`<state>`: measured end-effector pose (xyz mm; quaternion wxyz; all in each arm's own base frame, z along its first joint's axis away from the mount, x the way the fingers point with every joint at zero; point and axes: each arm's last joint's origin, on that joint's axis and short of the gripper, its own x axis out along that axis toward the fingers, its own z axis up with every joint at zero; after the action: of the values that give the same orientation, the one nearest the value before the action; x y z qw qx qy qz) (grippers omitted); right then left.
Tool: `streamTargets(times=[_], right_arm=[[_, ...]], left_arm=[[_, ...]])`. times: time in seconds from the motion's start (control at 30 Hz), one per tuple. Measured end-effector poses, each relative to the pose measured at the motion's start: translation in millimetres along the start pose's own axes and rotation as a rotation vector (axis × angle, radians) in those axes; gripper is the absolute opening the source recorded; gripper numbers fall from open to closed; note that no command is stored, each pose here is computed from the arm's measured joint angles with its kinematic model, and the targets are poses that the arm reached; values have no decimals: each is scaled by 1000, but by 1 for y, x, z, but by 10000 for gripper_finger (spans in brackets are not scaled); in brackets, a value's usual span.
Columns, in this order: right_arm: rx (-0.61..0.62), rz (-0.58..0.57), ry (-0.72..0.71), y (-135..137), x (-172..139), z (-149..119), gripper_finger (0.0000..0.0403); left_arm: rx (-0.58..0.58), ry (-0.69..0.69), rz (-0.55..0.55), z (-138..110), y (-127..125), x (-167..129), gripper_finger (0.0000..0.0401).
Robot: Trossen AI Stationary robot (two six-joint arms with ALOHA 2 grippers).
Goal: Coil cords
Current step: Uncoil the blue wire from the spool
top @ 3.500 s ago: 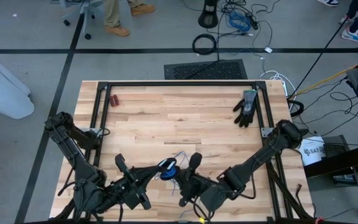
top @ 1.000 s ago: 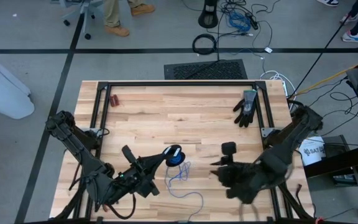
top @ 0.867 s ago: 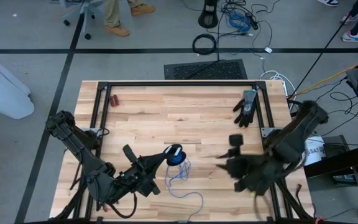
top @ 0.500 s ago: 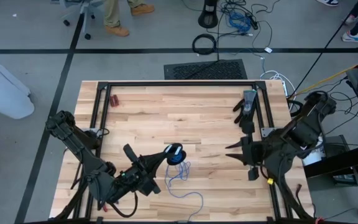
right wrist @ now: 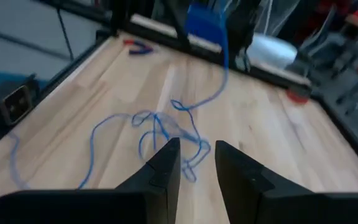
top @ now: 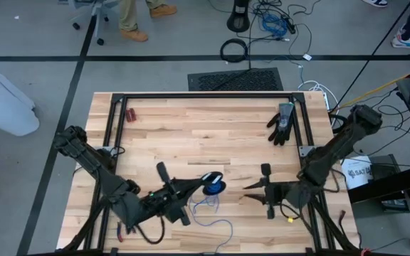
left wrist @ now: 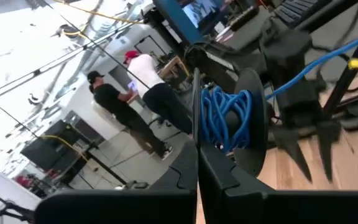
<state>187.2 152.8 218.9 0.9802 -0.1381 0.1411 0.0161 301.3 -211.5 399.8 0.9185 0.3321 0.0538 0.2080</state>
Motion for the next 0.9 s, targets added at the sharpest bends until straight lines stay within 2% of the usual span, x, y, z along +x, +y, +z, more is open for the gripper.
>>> streamTargets(times=[0.17,0.27,0.5,0.6,0.73,0.9], right_arm=[[105,-53,-163,-4,12,-21,86],[87,-44,-198,-3,21,-24,86],[-19,-39,-363,-4,38,8,90],[-84,-126,-369,-6,46,25,108],[-57,-310,-322,-10,52,40,136],[-65,-315,-290,-9,54,39,154]], left_arm=[[-13,-16,-69,-11,2,20,0],[-24,-21,-108,-15,3,27,0],[-20,-20,-129,-17,2,28,0],[-16,-22,-136,-16,0,26,0],[-14,-23,-140,-15,-1,24,0],[-12,-19,-136,-16,-1,24,0]])
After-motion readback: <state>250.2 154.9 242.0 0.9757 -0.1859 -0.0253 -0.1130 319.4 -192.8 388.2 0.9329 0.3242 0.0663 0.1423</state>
